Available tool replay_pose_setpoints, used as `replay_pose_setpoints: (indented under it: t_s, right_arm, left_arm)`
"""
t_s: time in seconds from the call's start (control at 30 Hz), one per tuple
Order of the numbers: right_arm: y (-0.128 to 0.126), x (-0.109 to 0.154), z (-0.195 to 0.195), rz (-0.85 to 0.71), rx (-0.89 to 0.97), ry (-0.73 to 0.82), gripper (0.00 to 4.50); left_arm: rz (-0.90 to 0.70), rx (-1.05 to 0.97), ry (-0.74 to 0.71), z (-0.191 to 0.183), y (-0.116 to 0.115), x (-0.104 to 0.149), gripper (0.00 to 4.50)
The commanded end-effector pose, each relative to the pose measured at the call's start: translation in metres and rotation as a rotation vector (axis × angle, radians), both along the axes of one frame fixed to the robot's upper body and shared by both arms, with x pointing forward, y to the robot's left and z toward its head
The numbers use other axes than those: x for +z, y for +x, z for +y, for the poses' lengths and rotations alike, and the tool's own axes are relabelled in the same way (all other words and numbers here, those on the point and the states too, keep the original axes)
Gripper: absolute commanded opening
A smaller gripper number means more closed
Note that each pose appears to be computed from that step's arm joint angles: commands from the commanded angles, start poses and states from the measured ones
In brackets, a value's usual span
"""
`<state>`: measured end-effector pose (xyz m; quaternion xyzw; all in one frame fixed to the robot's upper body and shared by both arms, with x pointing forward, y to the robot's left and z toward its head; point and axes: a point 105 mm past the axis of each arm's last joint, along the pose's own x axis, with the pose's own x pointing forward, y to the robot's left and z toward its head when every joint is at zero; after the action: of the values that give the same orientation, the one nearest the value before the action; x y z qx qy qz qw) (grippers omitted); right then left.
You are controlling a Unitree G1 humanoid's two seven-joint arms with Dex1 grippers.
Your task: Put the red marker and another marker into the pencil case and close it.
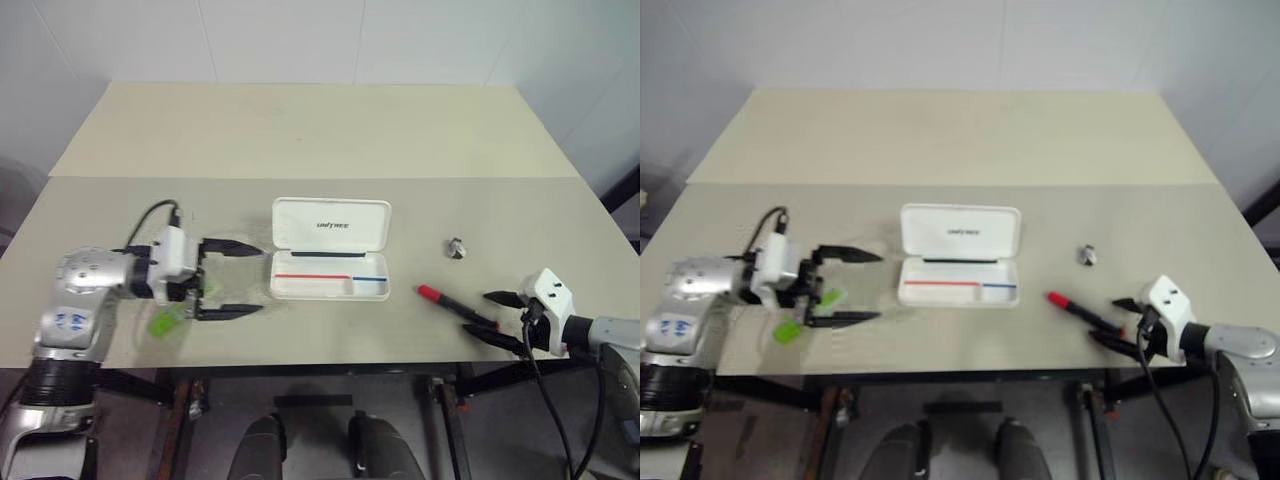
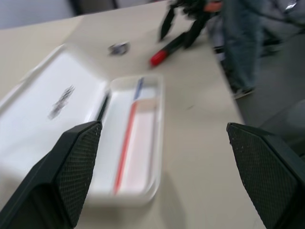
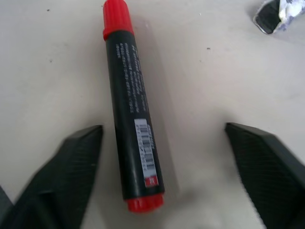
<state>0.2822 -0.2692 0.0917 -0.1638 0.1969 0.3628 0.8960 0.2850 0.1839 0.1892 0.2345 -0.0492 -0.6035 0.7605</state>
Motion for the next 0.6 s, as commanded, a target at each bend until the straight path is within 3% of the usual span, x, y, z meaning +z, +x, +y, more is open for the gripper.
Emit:
replay_pose_setpoints:
  t_s: [0.03, 0.23, 0.4, 0.6]
  right_arm:
    - [0.003, -0.002, 0.008, -0.004, 0.028, 0.005, 2.79]
    - [0.003, 0.005, 0.023, -0.031, 0.124, -0.005, 0.67]
    - [0.0, 0.012, 0.039, -0.042, 0.207, -0.003, 0.6]
    - [0.015, 0.069, 0.097, -0.228, 0.45, 0.007, 0.6]
  left_arm:
    - [-0.018, 0.027, -0.001, 0.01, 0.0, 0.003, 4.5]
    - [0.001, 0.057, 0.003, 0.021, -0.002, -0.001, 4.5]
    - [0.002, 0.07, 0.004, 0.024, -0.001, -0.001, 4.5]
    - [0.015, 0.112, 0.023, 0.036, -0.003, -0.007, 4.5]
